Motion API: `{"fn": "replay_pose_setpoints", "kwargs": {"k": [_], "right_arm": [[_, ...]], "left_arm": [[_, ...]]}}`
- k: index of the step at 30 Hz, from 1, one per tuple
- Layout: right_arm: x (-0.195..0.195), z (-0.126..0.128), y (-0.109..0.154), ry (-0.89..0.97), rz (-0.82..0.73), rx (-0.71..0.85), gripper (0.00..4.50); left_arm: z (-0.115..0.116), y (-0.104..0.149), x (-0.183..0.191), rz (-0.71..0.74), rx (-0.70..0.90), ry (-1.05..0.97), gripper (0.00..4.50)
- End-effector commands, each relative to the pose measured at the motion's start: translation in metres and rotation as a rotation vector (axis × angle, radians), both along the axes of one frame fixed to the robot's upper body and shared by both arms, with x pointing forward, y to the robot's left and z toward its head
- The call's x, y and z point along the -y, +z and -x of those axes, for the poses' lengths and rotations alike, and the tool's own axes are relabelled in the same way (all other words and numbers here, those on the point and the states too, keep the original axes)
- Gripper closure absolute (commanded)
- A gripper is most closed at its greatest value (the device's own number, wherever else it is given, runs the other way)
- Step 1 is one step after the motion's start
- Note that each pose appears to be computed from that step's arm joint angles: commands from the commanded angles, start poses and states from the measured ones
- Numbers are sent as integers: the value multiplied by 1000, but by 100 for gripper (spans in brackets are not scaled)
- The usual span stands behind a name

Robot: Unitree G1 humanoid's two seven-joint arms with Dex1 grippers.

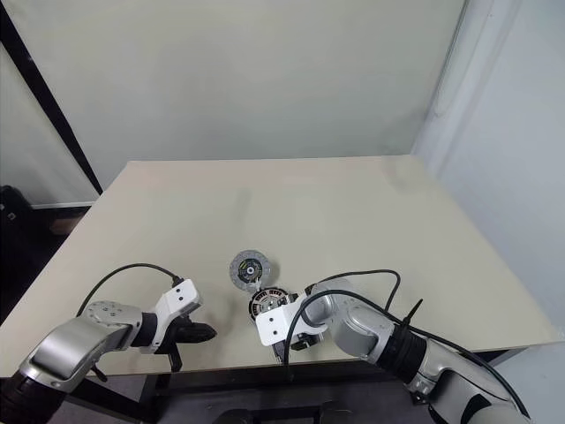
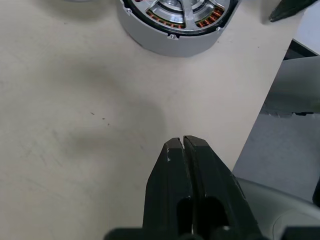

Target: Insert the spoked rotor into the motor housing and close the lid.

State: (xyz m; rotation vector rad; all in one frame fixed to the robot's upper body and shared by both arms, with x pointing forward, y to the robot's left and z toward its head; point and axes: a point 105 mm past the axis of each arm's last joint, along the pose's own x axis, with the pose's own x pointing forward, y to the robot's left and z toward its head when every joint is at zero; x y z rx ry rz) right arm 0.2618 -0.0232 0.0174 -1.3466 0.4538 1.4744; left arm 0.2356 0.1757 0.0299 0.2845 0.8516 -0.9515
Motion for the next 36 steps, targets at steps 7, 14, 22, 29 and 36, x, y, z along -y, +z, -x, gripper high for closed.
{"fn": "replay_pose_setpoints", "kwargs": {"k": [7, 14, 22, 29, 36], "right_arm": [[-5, -15, 8, -40, -47, 64, 403], [-14, -6, 16, -128, -142, -51, 441], [-32, 1, 27, -335, -245, -201, 441], [-56, 0, 33, -627, -383, -405, 441], [-70, 2, 28, -837, -434, -489, 441]], "left_arm": [[-5, 9, 4, 3, 62, -11, 450], [-8, 8, 2, 4, 74, 6, 450], [-17, 9, -2, 4, 110, 58, 450], [-29, 8, -10, -32, 159, 115, 450], [-37, 8, -18, -68, 197, 163, 450]]}}
